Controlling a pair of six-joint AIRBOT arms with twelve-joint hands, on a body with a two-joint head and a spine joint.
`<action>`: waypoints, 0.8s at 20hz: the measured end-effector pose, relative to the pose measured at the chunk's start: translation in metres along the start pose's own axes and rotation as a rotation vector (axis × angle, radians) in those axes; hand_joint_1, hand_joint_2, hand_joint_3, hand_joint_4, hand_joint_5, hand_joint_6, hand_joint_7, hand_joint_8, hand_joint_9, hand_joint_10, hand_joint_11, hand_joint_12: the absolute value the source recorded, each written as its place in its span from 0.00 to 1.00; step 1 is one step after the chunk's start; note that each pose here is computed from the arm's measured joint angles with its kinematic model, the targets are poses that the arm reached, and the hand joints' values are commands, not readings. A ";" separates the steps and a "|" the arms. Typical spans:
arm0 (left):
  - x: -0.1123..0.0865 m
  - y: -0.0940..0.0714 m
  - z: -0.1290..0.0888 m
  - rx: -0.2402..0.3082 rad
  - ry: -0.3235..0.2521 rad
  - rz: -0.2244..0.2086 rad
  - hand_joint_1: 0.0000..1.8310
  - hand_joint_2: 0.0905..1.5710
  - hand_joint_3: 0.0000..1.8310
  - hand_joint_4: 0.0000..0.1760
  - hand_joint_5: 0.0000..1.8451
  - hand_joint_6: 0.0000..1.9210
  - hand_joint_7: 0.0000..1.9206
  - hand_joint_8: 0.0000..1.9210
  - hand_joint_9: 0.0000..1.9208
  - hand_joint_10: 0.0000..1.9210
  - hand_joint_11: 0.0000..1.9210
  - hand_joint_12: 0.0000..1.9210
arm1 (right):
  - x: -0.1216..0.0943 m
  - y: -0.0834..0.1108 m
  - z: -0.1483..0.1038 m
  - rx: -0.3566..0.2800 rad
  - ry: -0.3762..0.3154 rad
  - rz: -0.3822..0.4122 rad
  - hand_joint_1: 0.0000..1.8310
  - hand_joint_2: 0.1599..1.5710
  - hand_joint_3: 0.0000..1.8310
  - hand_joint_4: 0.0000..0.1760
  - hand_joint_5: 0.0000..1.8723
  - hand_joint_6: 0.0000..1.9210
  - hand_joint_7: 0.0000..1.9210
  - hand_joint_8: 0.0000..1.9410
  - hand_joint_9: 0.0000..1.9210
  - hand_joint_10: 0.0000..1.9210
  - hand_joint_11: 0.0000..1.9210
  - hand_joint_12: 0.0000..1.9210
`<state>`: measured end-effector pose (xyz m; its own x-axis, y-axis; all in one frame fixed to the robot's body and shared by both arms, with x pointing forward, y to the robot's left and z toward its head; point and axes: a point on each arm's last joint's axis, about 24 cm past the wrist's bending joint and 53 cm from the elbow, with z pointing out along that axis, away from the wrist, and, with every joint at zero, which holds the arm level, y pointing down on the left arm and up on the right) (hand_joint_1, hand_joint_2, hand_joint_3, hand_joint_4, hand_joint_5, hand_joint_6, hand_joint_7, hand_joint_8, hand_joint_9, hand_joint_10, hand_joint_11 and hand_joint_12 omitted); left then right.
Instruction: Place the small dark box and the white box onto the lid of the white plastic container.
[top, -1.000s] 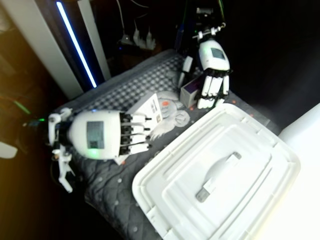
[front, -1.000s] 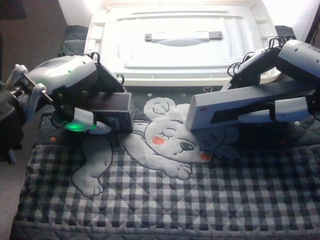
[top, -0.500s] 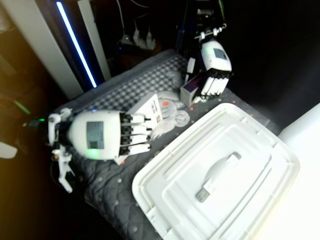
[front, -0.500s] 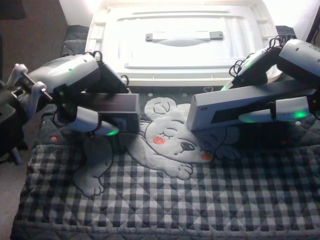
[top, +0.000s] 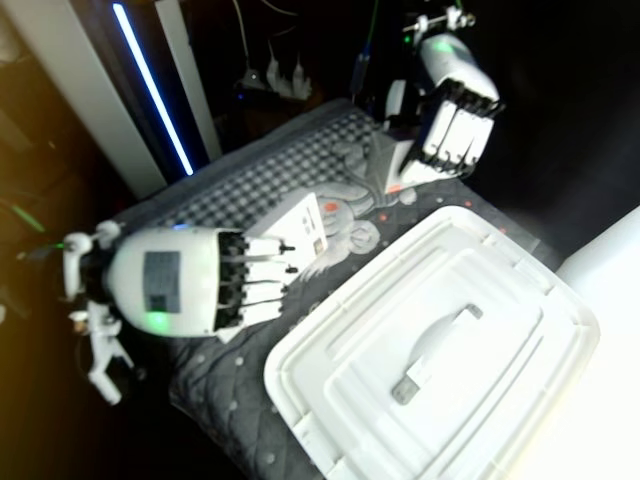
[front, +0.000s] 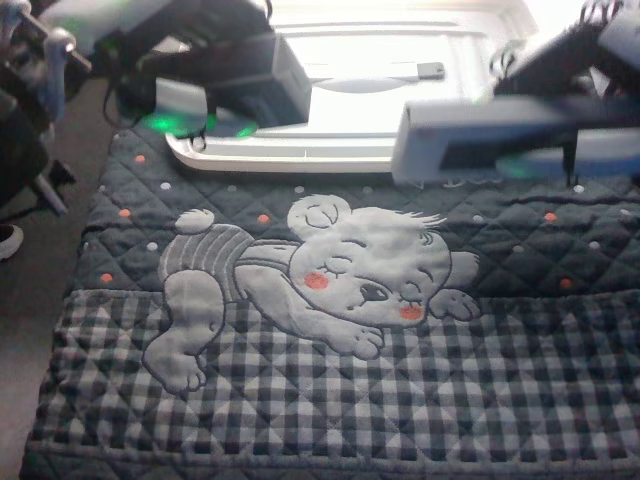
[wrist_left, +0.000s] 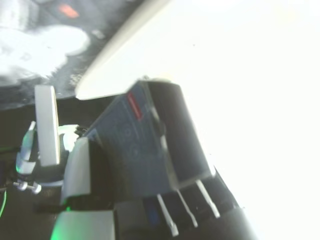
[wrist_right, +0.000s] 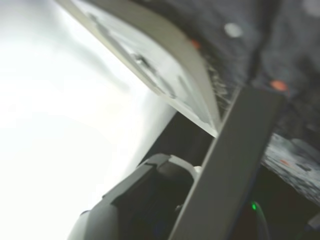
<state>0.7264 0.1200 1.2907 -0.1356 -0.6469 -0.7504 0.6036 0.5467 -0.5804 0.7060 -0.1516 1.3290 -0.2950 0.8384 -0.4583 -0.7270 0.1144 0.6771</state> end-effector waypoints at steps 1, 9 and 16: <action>-0.004 -0.001 0.004 0.003 -0.008 0.006 0.76 0.64 0.00 0.00 0.53 0.51 0.61 0.28 0.62 0.40 0.52 0.37 | -0.008 0.007 0.005 -0.021 -0.018 -0.036 0.66 0.58 0.00 0.00 0.72 0.17 0.70 0.58 0.72 0.84 0.70 0.99; -0.010 0.006 0.059 -0.038 -0.023 0.054 0.76 0.63 0.00 0.00 0.55 0.44 0.64 0.27 0.64 0.37 0.48 0.40 | -0.034 0.009 0.037 -0.017 -0.040 -0.127 0.71 0.61 0.00 0.00 0.63 0.24 0.66 0.36 0.70 0.25 0.58 0.59; -0.034 0.008 0.095 -0.079 -0.054 0.054 0.76 0.64 0.00 0.00 0.51 0.51 0.61 0.30 0.64 0.39 0.53 0.36 | -0.034 -0.049 0.069 0.182 -0.027 -0.153 0.76 0.66 0.00 0.00 0.55 0.31 0.56 0.50 0.47 0.65 0.39 0.61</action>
<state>0.8104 0.0961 1.3416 -0.0608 -0.6416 -0.7647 0.5447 0.6206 -0.5640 0.7944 -0.1493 1.3509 -0.1717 0.8178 -0.5493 -0.6375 0.3329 0.6949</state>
